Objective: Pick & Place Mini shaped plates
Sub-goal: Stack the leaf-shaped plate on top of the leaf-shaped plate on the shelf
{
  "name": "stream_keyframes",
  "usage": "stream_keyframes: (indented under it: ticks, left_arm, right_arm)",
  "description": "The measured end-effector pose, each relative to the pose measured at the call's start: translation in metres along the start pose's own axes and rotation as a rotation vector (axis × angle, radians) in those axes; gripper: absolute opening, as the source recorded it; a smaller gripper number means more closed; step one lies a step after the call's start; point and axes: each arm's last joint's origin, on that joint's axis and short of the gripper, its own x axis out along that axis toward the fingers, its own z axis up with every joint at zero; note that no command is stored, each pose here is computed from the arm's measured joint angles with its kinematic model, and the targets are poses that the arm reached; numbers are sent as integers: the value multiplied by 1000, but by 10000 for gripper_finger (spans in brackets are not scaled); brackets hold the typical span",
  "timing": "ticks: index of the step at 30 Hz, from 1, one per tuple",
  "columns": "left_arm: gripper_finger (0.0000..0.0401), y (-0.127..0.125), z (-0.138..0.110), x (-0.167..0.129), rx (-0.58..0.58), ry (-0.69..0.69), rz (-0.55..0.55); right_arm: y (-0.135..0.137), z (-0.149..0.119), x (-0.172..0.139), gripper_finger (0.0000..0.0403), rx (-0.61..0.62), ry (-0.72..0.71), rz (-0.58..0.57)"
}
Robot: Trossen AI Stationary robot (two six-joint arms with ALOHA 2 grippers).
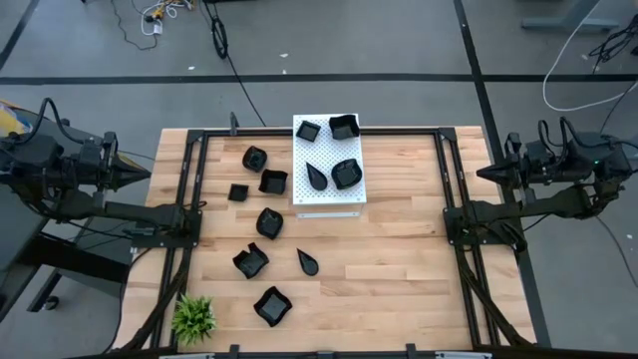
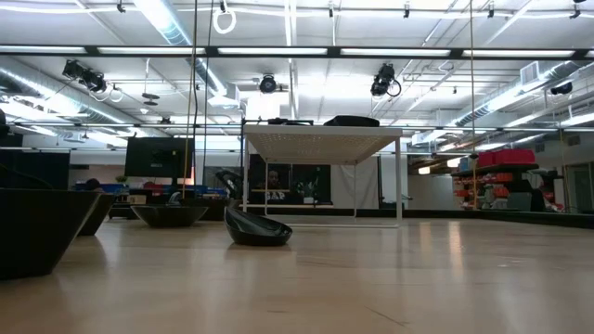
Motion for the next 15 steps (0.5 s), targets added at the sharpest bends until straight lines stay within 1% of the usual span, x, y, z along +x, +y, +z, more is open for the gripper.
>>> stream_keyframes:
  ticks: [7, 8, 11, 12, 15]
  left_arm:
    - [3, 0, 0, 0, 3, 0, 0]
    - [3, 0, 0, 0, 27, 0, 1]
    - [3, 1, 0, 0, 159, 0, 31]
    - [3, 1, 0, 0, 183, 1, 36]
    - [3, 1, 0, 0, 191, 1, 38]
  right_arm:
    - [0, 0, 0, 19, 0, 0, 0]
    - [0, 0, 0, 19, 0, 0, 0]
    - [0, 0, 0, 19, 0, 0, 0]
    - [0, 0, 0, 19, 0, 0, 0]
    - [0, 0, 0, 19, 0, 0, 0]
